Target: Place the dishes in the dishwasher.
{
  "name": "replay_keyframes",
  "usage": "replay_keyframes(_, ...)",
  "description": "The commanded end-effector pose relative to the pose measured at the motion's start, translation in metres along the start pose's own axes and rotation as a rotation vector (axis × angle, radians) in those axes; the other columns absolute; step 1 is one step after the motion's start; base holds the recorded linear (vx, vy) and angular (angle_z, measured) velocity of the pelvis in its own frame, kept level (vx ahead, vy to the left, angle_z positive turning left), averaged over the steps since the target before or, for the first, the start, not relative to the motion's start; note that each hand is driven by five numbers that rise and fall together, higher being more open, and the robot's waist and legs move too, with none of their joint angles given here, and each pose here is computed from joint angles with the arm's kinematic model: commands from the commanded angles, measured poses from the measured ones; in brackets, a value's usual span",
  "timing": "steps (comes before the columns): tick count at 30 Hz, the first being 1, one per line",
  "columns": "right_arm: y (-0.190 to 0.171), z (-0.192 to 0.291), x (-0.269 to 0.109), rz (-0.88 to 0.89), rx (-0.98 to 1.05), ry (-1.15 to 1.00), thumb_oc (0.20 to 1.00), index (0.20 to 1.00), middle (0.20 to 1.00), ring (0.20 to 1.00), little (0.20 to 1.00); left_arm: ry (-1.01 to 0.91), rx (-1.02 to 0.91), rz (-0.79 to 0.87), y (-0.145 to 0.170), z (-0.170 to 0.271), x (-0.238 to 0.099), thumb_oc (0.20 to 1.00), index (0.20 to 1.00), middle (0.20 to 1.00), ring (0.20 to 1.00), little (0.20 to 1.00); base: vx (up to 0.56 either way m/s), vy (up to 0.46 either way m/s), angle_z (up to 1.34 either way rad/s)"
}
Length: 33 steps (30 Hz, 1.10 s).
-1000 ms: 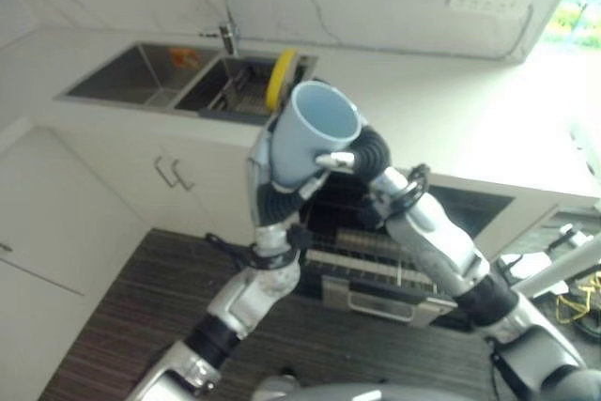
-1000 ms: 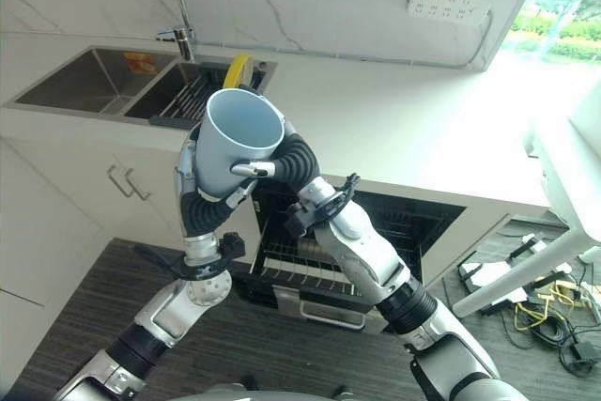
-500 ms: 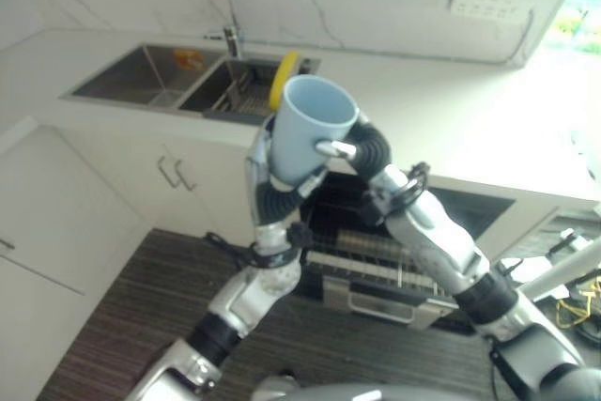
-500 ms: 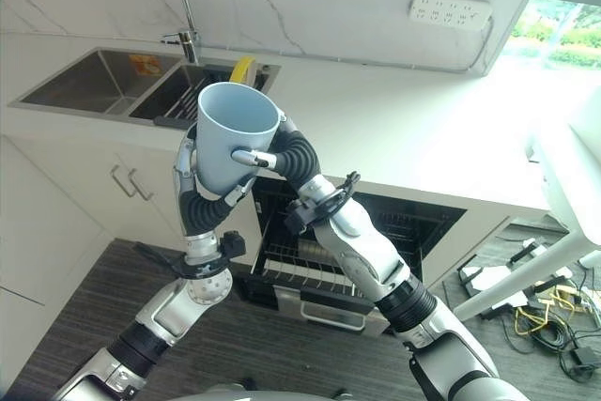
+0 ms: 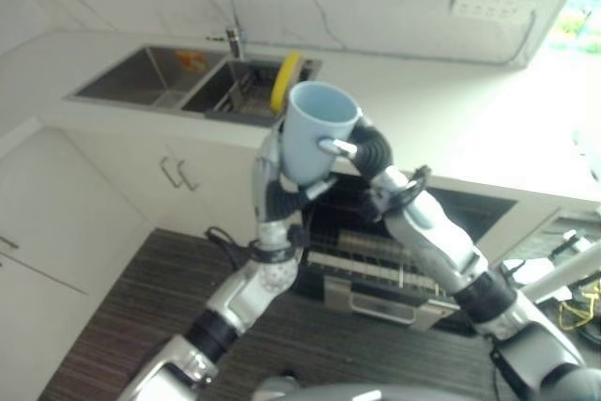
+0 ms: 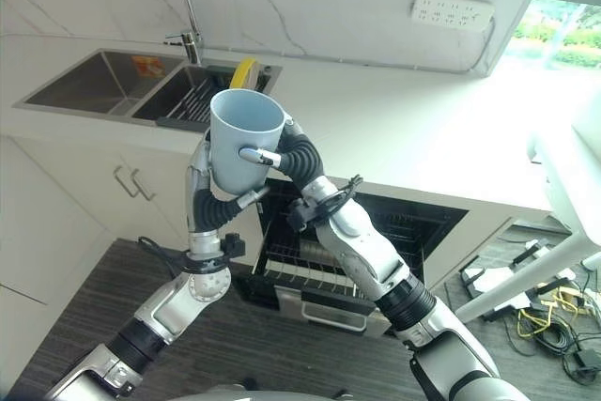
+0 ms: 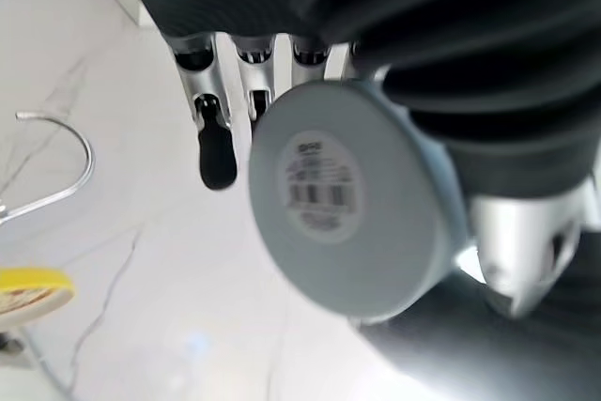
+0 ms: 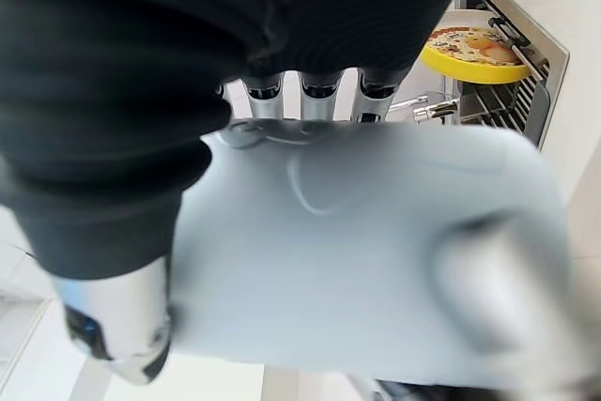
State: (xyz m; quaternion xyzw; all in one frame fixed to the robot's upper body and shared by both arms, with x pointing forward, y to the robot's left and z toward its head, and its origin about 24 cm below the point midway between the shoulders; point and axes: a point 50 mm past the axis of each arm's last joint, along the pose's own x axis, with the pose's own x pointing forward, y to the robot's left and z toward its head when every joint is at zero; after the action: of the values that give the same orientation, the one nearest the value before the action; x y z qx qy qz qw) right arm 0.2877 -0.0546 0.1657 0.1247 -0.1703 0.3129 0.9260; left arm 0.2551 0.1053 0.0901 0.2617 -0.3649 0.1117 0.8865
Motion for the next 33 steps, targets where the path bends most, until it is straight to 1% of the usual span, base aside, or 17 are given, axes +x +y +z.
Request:
replay_keyframes(1, 0.037, 0.054, 0.025, 0.089, 0.067, -0.335, 0.200, 0.200, 0.200, 0.200, 0.200, -0.137, -0.019, -0.170, -0.026, 0.015, 0.000, 1.000, 1.000, 1.000, 1.000, 1.000, 0.01, 0.000, 0.06)
replay_keyframes(5, 0.021, 0.063, 0.021, -0.065, 0.071, -0.439, 0.200, 0.200, 0.200, 0.200, 0.200, -0.123, -0.020, -0.149, -0.023, 0.014, -0.001, 1.000, 1.000, 1.000, 1.000, 1.000, 0.00, 0.001, 0.01)
replay_keyframes(7, 0.011, 0.070, 0.015, -0.157, 0.027, -0.512, 0.200, 0.200, 0.200, 0.200, 0.200, -0.114, -0.014, -0.139, -0.022, 0.013, 0.000, 1.000, 1.000, 1.000, 1.000, 1.000, 0.00, 0.000, 0.00)
replay_keyframes(14, -0.011, 0.074, 0.000, -0.305, 0.005, -0.554, 0.200, 0.200, 0.200, 0.200, 0.200, -0.091, 0.011, -0.113, -0.016, 0.008, -0.001, 1.000, 1.000, 1.000, 1.000, 1.000, 0.00, 0.003, -0.01)
replay_keyframes(18, -0.022, 0.070, -0.011, -0.354, 0.014, -0.557, 0.200, 0.200, 0.200, 0.200, 0.200, -0.063, 0.027, -0.103, -0.013, 0.003, -0.002, 1.000, 1.000, 1.000, 1.000, 1.000, 0.01, 0.021, -0.10)
replay_keyframes(22, -0.030, 0.068, -0.019, -0.383, 0.000, -0.561, 0.200, 0.200, 0.200, 0.200, 0.200, -0.029, 0.007, -0.132, -0.013, 0.000, -0.005, 1.000, 1.000, 1.000, 1.000, 1.000, 0.01, 0.021, -0.08)
replay_keyframes(23, -0.040, 0.065, -0.029, -0.411, -0.044, -0.525, 0.200, 0.200, 0.200, 0.200, 0.200, 0.035, -0.071, -0.330, -0.019, -0.004, -0.010, 1.000, 1.000, 1.000, 1.000, 1.000, 0.02, 0.057, -0.09)
replay_keyframes(25, -0.055, 0.057, -0.045, -0.439, -0.063, -0.466, 0.200, 0.200, 0.200, 0.200, 0.200, 0.157, -0.117, -0.615, -0.031, -0.013, -0.030, 1.000, 1.000, 1.000, 1.000, 1.000, 0.01, 0.079, -0.13)
replay_keyframes(26, -0.060, 0.054, -0.050, -0.438, -0.077, -0.441, 0.200, 0.200, 0.200, 0.200, 0.200, 0.174, -0.095, -0.677, -0.033, -0.017, -0.036, 1.000, 1.000, 1.000, 1.000, 1.000, -0.02, 0.093, -0.20)
replay_keyframes(27, -0.067, 0.048, -0.058, -0.422, -0.089, -0.383, 0.200, 0.200, 0.200, 0.200, 0.200, 0.165, -0.034, -0.755, -0.031, -0.024, -0.045, 1.000, 1.000, 1.000, 1.000, 1.000, -0.02, 0.077, -0.27)
replay_keyframes(29, -0.076, 0.040, -0.068, -0.406, -0.079, -0.316, 0.200, 0.200, 0.200, 0.200, 0.200, 0.192, 0.013, -0.842, -0.027, -0.034, -0.052, 1.000, 1.000, 1.000, 1.000, 1.000, -0.01, 0.058, -0.33)
replay_keyframes(30, -0.081, 0.031, -0.076, -0.383, -0.090, -0.240, 0.200, 0.200, 0.200, 0.200, 0.200, 0.213, 0.041, -0.909, -0.022, -0.042, -0.058, 1.000, 1.000, 1.000, 1.000, 1.000, -0.01, 0.047, -0.36)
replay_keyframes(31, -0.092, 0.019, -0.089, -0.338, -0.130, -0.124, 0.200, 0.200, 0.200, 0.200, 0.200, 0.228, 0.137, -1.039, -0.012, -0.056, -0.067, 1.000, 1.000, 1.000, 1.000, 1.000, -0.02, 0.040, -0.27)
replay_keyframes(33, -0.098, 0.017, -0.092, -0.332, -0.132, -0.093, 0.200, 0.200, 0.200, 0.200, 0.200, 0.224, 0.183, -1.092, -0.008, -0.063, -0.067, 1.000, 1.000, 1.000, 1.000, 1.000, -0.05, 0.036, -0.22)
